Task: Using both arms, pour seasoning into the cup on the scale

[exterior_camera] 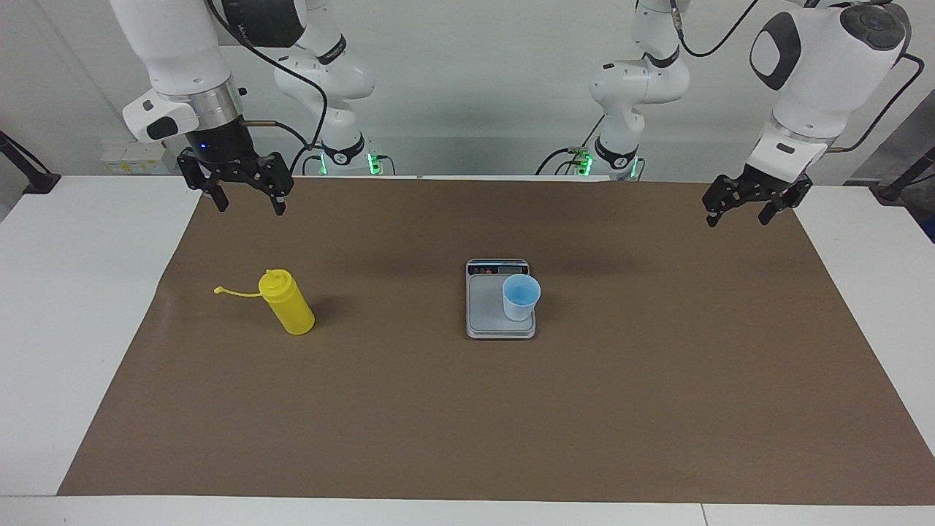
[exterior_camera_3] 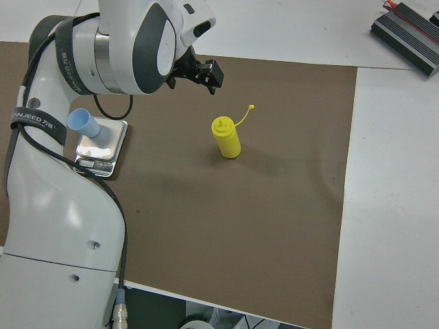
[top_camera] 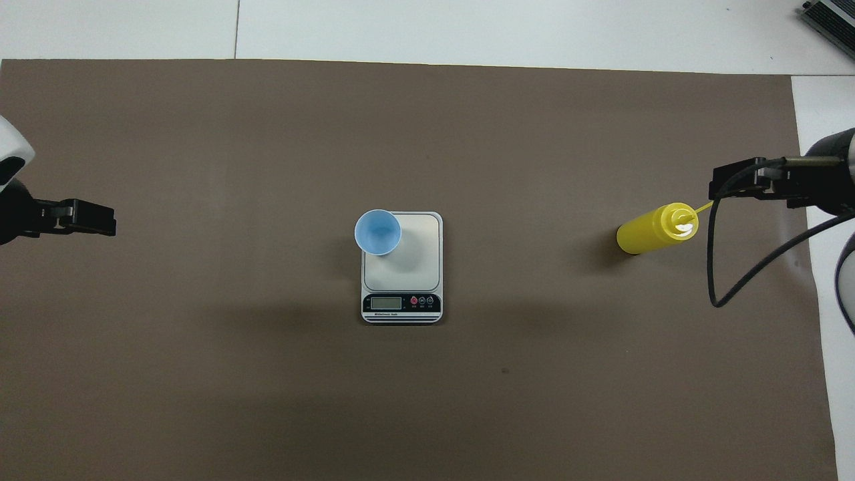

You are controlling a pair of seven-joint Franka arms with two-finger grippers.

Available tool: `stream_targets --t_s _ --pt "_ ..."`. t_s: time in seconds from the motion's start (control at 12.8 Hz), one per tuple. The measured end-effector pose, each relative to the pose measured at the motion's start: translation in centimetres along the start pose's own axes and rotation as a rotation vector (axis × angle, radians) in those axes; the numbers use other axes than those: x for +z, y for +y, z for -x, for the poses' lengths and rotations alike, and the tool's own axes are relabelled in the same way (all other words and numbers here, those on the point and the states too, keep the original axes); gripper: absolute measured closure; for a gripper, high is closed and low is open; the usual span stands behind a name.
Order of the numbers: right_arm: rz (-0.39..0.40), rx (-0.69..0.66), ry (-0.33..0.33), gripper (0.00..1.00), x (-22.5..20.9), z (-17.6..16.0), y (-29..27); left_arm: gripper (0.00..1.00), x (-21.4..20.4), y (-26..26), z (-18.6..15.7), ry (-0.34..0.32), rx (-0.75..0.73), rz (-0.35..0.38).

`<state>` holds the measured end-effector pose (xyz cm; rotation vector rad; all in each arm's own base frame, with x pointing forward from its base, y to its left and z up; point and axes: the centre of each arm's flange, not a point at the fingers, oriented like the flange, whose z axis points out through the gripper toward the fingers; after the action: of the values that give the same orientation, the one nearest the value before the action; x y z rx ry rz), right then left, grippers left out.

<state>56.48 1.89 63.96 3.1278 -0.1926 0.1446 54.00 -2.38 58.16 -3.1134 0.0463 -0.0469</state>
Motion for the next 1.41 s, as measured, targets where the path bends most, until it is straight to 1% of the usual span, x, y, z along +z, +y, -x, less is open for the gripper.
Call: stream_targets --t_s 0.39,0.62,1.25,1.41 --pt "0.010 0.032 -0.052 0.00 0.5 0.2 1.5 0.00 0.0 0.0 0.0 0.000 0.000 0.000" --pt "0.013 0.064 -0.058 0.00 0.8 0.0 3.3 0.00 0.0 0.0 0.0 0.000 0.000 0.000" --pt "0.013 0.057 -0.056 0.00 0.6 0.1 2.9 0.00 0.0 0.0 0.0 0.000 0.000 0.000" --pt "0.015 0.057 -0.070 0.00 0.9 0.4 2.9 0.00 0.0 0.0 0.0 0.000 0.000 0.000"
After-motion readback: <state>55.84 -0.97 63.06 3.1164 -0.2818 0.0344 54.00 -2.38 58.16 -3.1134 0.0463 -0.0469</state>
